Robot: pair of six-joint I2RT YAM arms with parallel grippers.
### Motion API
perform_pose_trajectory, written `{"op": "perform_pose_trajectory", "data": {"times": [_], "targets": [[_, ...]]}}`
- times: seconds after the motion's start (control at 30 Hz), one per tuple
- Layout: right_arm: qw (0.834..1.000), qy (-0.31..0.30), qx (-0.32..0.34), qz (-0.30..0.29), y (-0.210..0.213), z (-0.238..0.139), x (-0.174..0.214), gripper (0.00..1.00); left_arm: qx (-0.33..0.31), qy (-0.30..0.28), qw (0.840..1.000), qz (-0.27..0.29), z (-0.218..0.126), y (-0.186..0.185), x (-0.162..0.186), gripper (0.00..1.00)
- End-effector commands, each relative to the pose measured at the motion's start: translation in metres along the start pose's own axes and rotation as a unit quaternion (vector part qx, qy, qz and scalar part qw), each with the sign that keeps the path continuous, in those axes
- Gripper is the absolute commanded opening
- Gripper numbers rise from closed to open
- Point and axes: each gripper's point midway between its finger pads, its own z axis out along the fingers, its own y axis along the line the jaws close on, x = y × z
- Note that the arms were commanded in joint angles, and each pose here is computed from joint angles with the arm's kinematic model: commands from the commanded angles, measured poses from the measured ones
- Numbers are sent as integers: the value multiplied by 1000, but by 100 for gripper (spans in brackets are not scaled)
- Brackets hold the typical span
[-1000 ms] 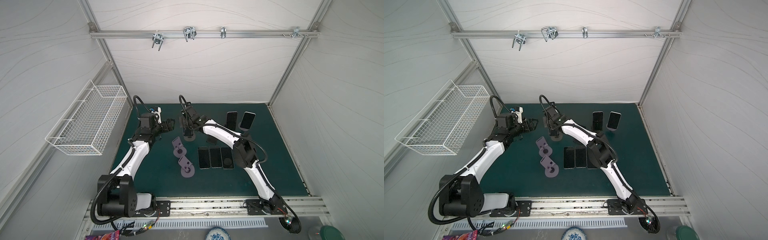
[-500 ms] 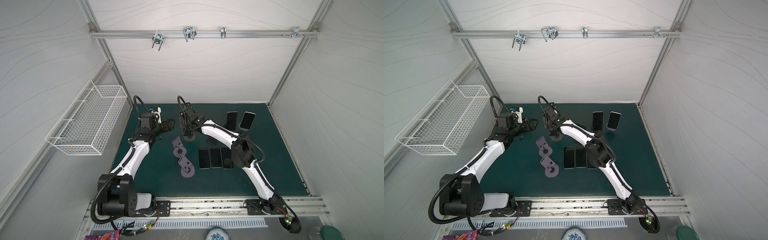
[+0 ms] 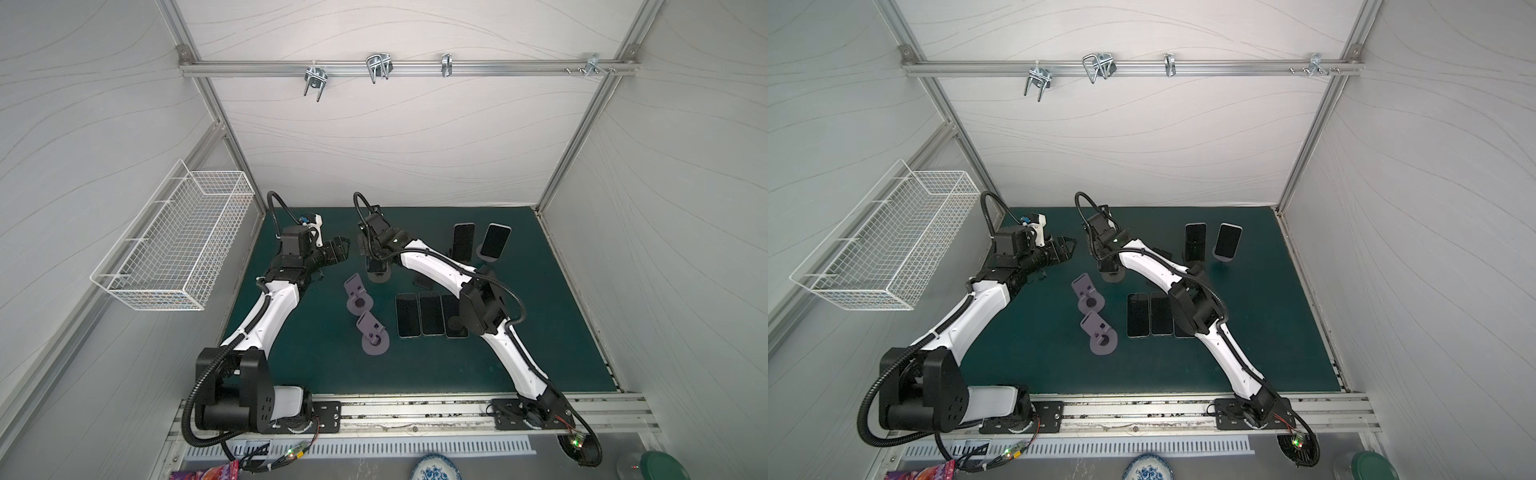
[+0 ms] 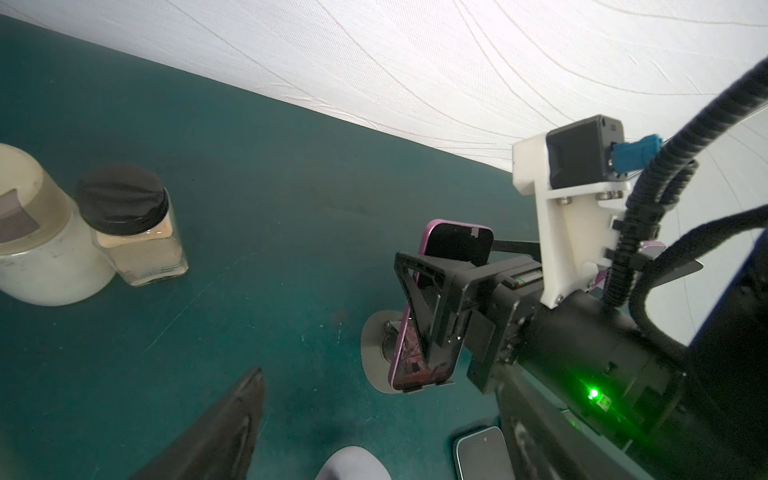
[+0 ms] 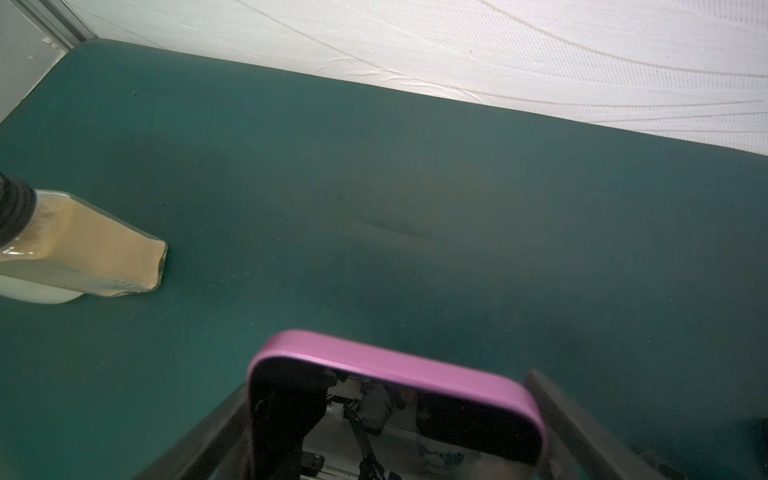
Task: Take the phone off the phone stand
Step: 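Close the right gripper on the pink phone's top edge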
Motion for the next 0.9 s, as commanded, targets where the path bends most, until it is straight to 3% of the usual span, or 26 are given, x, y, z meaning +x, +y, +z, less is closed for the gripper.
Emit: {"op": "perform_pose_trajectory", "data": {"times": [0.0, 0.87], "targets": [[1000, 5, 11, -3, 3, 3, 5, 93, 16, -36, 999, 3, -3, -10, -27, 87], [1000, -5, -1, 7, 5, -3, 0, 73, 15, -42, 999, -5, -6, -6, -32, 87]]}}
